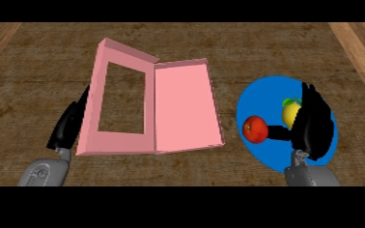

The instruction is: Pick the lemon from the plate and place it in the cardboard box

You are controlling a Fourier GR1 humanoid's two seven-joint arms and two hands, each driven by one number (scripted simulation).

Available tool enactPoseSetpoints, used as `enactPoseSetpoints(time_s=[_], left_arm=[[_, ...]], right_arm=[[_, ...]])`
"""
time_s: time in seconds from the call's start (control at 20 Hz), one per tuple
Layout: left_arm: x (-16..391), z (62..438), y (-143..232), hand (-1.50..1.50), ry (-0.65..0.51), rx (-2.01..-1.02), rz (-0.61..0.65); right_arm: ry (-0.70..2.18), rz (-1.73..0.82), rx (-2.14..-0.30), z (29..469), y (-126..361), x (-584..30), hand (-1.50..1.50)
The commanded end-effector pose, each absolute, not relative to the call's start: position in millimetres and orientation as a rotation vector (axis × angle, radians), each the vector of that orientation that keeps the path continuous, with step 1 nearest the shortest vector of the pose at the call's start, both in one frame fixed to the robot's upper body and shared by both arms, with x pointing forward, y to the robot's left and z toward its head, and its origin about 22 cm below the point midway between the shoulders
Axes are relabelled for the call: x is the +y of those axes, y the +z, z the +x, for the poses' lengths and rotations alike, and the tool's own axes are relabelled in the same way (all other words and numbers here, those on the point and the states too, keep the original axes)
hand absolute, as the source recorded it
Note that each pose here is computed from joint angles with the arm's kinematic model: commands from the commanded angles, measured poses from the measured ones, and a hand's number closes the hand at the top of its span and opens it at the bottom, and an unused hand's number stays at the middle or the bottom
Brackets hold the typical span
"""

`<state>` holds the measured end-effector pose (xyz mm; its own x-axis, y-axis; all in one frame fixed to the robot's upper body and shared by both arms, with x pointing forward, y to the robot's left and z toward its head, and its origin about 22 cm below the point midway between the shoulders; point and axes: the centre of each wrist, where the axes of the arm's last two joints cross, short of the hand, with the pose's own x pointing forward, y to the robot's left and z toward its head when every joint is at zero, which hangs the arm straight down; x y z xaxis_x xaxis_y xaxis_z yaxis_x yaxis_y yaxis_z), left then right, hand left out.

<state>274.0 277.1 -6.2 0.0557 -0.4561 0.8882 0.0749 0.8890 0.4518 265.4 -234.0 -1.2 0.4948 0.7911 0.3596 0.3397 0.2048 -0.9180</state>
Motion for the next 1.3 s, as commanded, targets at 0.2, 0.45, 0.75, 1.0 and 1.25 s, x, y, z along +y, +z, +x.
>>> enactPoseSetpoints(time_s=[0.2, 0.45, 0.75, 1.0, 1.25], left_arm=[[281, 271, -10, 0.0, -0.414, -1.472, 0.315], [287, 268, 4, 0.0, -0.41, -1.473, 0.305], [286, 273, 1, 0.0, -0.409, -1.457, 0.332], [258, 281, -1, 0.0, -0.518, -1.518, 0.241], [246, 292, 3, 0.0, -0.541, -1.525, 0.21]], right_arm=[[0.573, -1.631, -1.059, 268, -17, -259, 1.5], [0.538, -1.746, -1.103, 286, -21, -251, 1.5], [0.472, -1.835, -1.112, 265, -14, -246, 1.5], [1.14, -1.357, -1.376, 250, -24, -100, 1.5], [1.335, -1.174, -1.479, 236, 8, -46, 1.5]])
